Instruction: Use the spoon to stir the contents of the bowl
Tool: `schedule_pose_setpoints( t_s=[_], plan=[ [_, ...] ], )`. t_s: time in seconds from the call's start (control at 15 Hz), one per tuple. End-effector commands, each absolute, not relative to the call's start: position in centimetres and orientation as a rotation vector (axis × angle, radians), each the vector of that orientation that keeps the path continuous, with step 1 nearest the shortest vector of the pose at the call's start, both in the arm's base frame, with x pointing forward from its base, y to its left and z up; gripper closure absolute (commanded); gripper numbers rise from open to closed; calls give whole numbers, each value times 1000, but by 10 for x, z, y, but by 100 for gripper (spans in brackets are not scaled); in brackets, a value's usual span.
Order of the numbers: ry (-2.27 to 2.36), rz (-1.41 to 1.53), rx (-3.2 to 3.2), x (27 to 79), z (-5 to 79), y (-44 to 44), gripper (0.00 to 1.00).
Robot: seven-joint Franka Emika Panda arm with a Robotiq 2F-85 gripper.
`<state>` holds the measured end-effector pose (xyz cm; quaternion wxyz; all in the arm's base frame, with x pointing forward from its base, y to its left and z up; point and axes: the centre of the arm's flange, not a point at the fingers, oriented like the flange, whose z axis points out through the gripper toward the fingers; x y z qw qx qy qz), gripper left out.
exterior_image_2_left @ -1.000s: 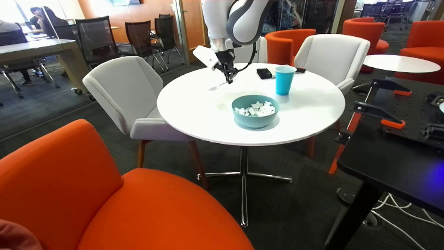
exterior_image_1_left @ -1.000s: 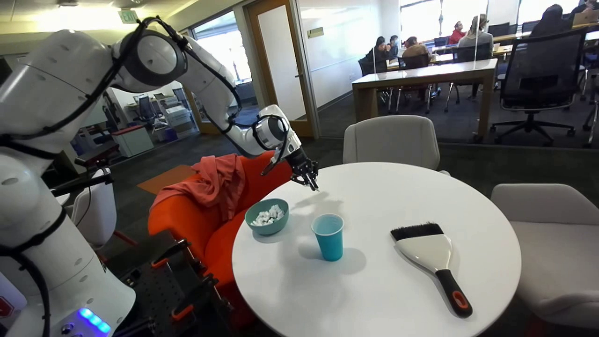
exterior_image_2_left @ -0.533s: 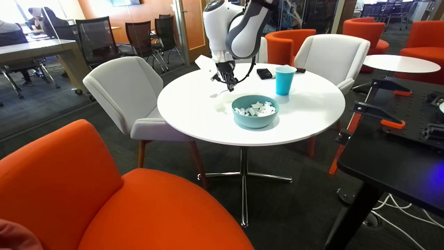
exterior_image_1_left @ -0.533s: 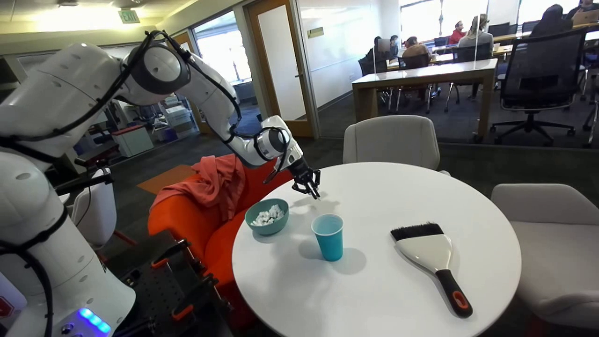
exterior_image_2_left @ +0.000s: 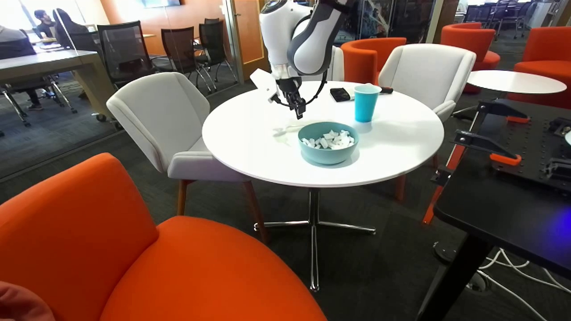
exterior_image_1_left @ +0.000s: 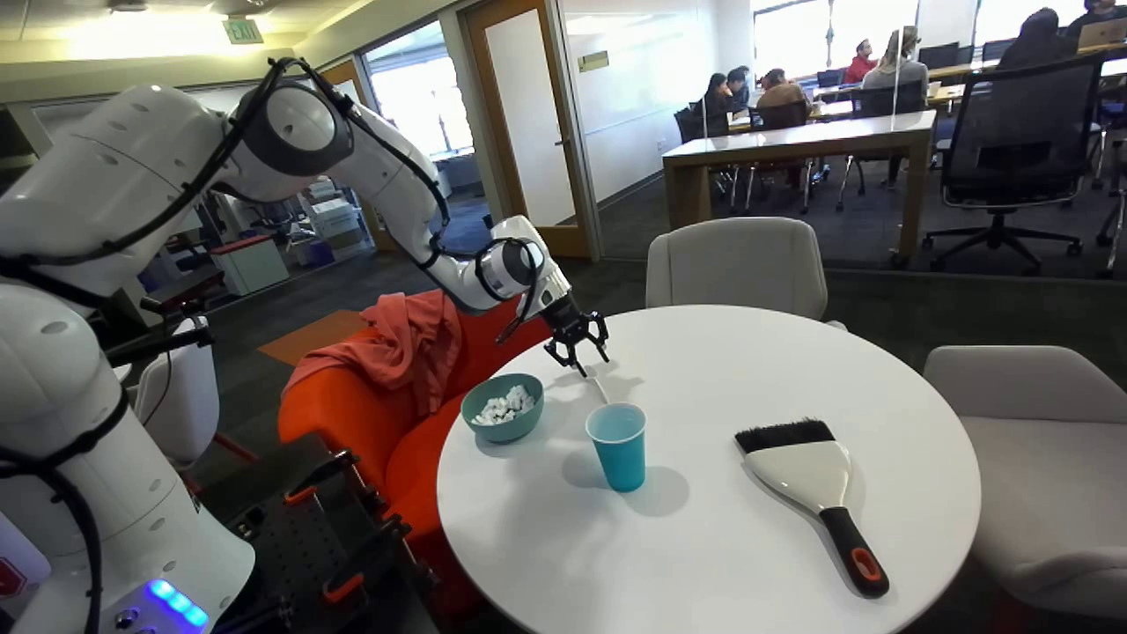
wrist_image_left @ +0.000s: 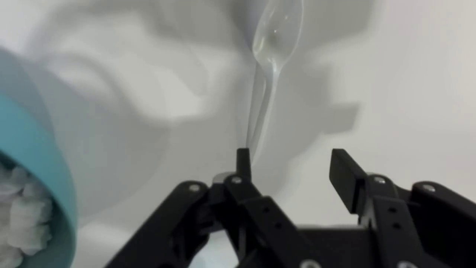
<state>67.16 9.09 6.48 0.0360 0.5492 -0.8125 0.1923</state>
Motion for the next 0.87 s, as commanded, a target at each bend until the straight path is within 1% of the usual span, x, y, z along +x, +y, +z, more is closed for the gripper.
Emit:
schedule_pose_setpoints(
  t_s=[0.0, 0.07, 0.13, 0.6, 0.67, 0.8],
  plan=[
    [-2511, 549, 1661, 646, 105, 92, 10],
    [-2499, 550, 1674, 640, 112, 92, 4],
    [-2481, 557, 1700, 630, 120, 93, 0],
    [-2350, 628, 1870, 574, 171, 85, 0],
    [-2375, 616, 1805, 607, 143, 95, 0],
    [-2359, 616, 1828, 594, 154, 91, 0]
  ],
)
